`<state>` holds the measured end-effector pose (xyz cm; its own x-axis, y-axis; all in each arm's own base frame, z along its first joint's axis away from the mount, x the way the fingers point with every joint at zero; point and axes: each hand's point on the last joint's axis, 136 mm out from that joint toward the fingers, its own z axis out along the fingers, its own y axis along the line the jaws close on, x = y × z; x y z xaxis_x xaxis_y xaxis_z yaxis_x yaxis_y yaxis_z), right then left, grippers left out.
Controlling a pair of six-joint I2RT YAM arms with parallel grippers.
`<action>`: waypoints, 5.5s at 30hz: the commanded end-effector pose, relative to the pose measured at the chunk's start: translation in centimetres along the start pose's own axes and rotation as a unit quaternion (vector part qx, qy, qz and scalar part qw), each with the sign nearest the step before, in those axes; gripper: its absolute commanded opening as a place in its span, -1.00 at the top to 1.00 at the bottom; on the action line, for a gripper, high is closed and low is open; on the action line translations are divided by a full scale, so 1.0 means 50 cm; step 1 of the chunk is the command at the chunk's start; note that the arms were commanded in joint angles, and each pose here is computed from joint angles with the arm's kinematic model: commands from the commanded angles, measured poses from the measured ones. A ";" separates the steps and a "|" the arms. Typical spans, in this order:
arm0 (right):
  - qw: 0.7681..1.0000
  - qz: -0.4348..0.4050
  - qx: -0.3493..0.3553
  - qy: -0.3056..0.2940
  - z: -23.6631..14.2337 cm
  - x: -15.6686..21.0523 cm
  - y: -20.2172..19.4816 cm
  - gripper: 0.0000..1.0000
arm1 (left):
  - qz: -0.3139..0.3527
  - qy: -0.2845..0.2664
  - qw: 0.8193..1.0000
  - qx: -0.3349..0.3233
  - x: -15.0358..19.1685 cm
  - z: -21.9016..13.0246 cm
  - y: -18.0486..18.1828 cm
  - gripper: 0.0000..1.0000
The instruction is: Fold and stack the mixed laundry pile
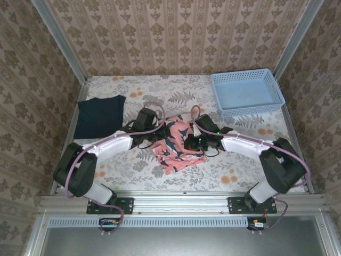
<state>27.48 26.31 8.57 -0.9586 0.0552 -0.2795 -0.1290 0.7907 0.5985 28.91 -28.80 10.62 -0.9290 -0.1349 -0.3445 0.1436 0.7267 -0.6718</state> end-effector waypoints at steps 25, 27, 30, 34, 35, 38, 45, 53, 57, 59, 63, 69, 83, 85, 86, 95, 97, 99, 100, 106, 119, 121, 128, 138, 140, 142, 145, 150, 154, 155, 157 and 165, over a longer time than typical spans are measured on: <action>0.998 -0.031 0.018 0.055 0.041 0.072 0.078 0.89 | 0.042 0.048 0.998 0.020 -0.221 0.202 0.003 -0.06; 0.999 -0.037 0.022 0.019 -0.002 0.022 0.075 0.82 | 0.052 0.031 0.998 0.018 -0.247 0.154 -0.007 -0.33; 0.999 -0.027 0.028 -0.025 -0.049 -0.053 0.036 0.79 | 0.057 0.015 0.998 0.022 -0.251 0.086 -0.022 -0.38; 0.998 -0.011 0.023 -0.060 -0.067 -0.149 -0.015 0.91 | 0.035 0.015 0.999 0.034 -0.185 0.039 -0.031 -0.29; 0.998 -0.013 0.018 -0.065 -0.065 -0.169 -0.018 0.94 | 0.027 0.016 0.999 0.040 -0.164 0.036 -0.035 -0.26; 0.998 -0.015 0.021 -0.065 -0.036 -0.223 -0.036 0.98 | 0.007 0.028 0.998 0.058 -0.089 0.050 -0.052 -0.12; 0.993 0.065 0.082 -0.063 0.043 -0.293 -0.167 1.00 | -0.027 0.076 0.995 0.062 0.039 0.145 -0.067 0.21; 0.988 0.112 0.101 -0.013 0.054 -0.182 -0.219 1.00 | -0.037 0.116 0.992 -0.045 0.073 0.122 0.098 0.25; 0.987 0.136 0.082 0.003 0.053 -0.080 -0.185 1.00 | -0.002 0.098 0.991 -0.096 0.003 0.085 0.158 0.24; 0.987 0.144 0.070 0.013 0.064 -0.033 -0.159 1.00 | 0.013 0.095 0.990 -0.105 -0.031 0.078 0.168 0.23; 0.990 0.135 0.040 0.003 0.056 -0.011 -0.097 0.99 | 0.027 0.084 0.991 -0.102 -0.091 0.066 0.155 0.15; 0.993 0.084 0.054 -0.067 -0.040 -0.090 -0.056 0.92 | 0.021 0.053 0.997 -0.045 -0.117 0.014 0.071 0.16; 0.988 0.141 0.054 -0.034 0.038 -0.036 -0.159 1.00 | -0.048 0.077 0.995 -0.047 0.050 0.067 0.146 1.00; 0.986 0.154 0.059 -0.033 0.041 -0.031 -0.188 1.00 | -0.060 0.079 0.993 -0.060 0.052 0.075 0.179 1.00; 0.985 0.159 0.059 -0.033 0.042 -0.029 -0.197 1.00 | -0.066 0.081 0.993 -0.061 0.053 0.078 0.191 1.00; 0.992 0.110 0.033 -0.059 -0.023 -0.067 -0.138 0.76 | -0.045 0.046 0.998 -0.005 -0.024 0.011 0.087 0.40; 0.991 0.089 0.057 -0.079 -0.064 -0.080 -0.134 0.42 | -0.033 0.025 0.999 -0.005 -0.051 -0.020 0.073 0.08; 0.989 0.068 0.092 -0.096 -0.105 -0.089 -0.141 -0.04 | -0.019 0.002 1.000 -0.012 -0.080 -0.051 0.072 -0.24; 0.986 0.063 0.114 -0.100 -0.115 -0.092 -0.153 -0.22 | -0.021 -0.013 0.999 -0.022 -0.098 -0.065 0.086 -0.35; 0.978 0.079 0.156 -0.115 -0.145 -0.102 -0.203 -0.49 | -0.033 -0.042 0.997 -0.050 -0.147 -0.076 0.166 -0.52; 0.986 0.113 0.091 -0.080 -0.010 -0.110 -0.206 -0.31 | -0.056 0.002 0.998 -0.012 -0.120 0.035 0.219 -0.62; 0.986 0.116 0.095 -0.073 -0.002 -0.105 -0.211 -0.16 | -0.053 0.012 0.998 -0.007 -0.110 0.052 0.214 -0.62; 0.984 0.128 0.110 -0.055 0.014 -0.091 -0.230 0.15 | -0.055 0.042 0.997 0.043 -0.085 0.115 0.167 -0.57; 0.984 0.125 0.114 -0.056 0.014 -0.096 -0.231 0.20 | 0.006 0.088 0.996 0.020 -0.033 0.139 0.099 -0.52; 0.984 0.124 0.113 -0.056 0.015 -0.096 -0.230 0.20 | 0.012 0.093 0.996 0.010 -0.027 0.141 0.102 -0.49; 0.984 0.125 0.112 -0.054 0.017 -0.097 -0.229 0.21 | 0.014 0.091 0.996 0.007 -0.029 0.140 0.102 -0.34; 0.985 0.124 0.111 -0.055 0.016 -0.097 -0.229 0.23 | 0.023 0.082 0.996 -0.004 -0.040 0.127 0.105 0.17; 0.986 0.117 0.106 -0.060 0.006 -0.105 -0.218 0.15 | 0.046 0.063 0.996 -0.032 -0.084 0.087 0.111 0.95; 0.986 0.103 0.108 -0.081 -0.025 -0.123 -0.202 -0.54 | 0.083 0.064 0.992 -0.068 -0.118 0.050 0.112 1.00; 0.985 0.100 0.111 -0.086 -0.034 -0.126 -0.200 -0.91 | 0.094 0.065 0.990 -0.078 -0.124 0.042 0.111 1.00; 0.984 0.089 0.118 -0.100 -0.057 -0.134 -0.196 -1.00 | 0.110 0.064 0.986 -0.106 -0.145 0.016 0.124 1.00; 0.978 0.081 0.143 -0.129 -0.103 -0.150 -0.225 -1.00 | 0.154 0.049 0.962 -0.220 -0.234 -0.106 0.195 1.00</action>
<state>34.87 15.07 7.58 -0.8647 0.3286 -0.3800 0.1245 0.8730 0.4716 39.70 -20.46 10.09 -0.9055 0.0973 -0.4131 0.2571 0.9002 -0.3516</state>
